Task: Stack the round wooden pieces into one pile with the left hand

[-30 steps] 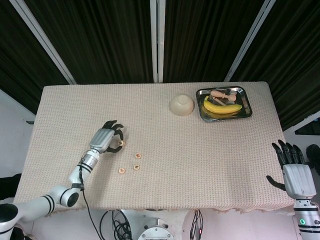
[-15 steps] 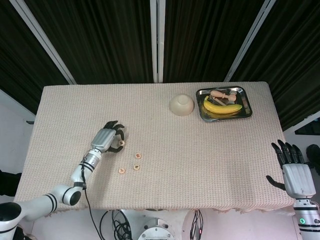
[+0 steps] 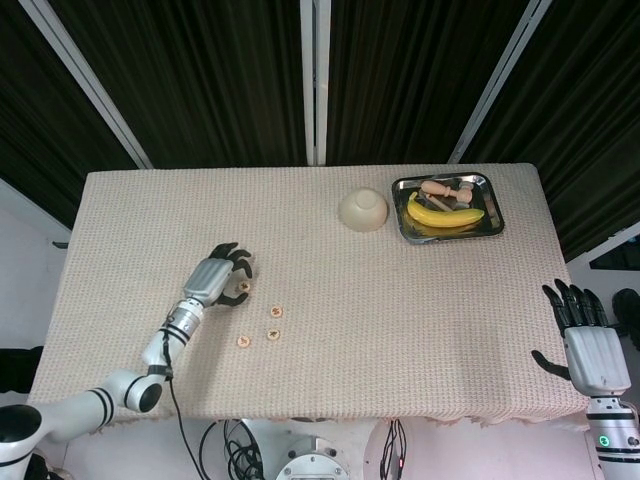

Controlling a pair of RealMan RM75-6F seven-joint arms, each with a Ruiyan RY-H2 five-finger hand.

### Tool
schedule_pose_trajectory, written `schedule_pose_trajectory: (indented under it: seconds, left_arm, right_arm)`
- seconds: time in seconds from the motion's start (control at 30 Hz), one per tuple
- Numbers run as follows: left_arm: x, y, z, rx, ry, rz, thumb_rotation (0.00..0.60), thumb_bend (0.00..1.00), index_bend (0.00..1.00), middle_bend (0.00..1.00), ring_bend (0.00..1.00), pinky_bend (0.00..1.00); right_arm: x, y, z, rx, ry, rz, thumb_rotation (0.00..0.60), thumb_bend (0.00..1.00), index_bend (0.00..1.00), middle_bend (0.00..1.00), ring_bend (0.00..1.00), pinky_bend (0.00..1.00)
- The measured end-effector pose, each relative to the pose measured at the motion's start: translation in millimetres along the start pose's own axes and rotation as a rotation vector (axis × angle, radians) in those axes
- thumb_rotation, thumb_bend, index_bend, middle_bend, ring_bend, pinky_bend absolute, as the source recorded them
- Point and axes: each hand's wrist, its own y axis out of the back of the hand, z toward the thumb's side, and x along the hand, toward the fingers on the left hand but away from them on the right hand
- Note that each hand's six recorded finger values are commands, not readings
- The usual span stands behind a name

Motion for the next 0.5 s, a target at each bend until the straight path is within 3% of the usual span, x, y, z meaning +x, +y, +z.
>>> schedule_pose_trajectory:
  seconds: [0.5]
  left_arm:
    - [-3.6,4.1,-8.2,0.016,0.028,-0.013,0.600,0.28,0.42,0.17,0.00,0.00]
  right_arm:
    - [0.7,-1.5,-1.6,0.002,-0.003,0.005,0.600,0.08,0.00,0.00,0.00,0.00]
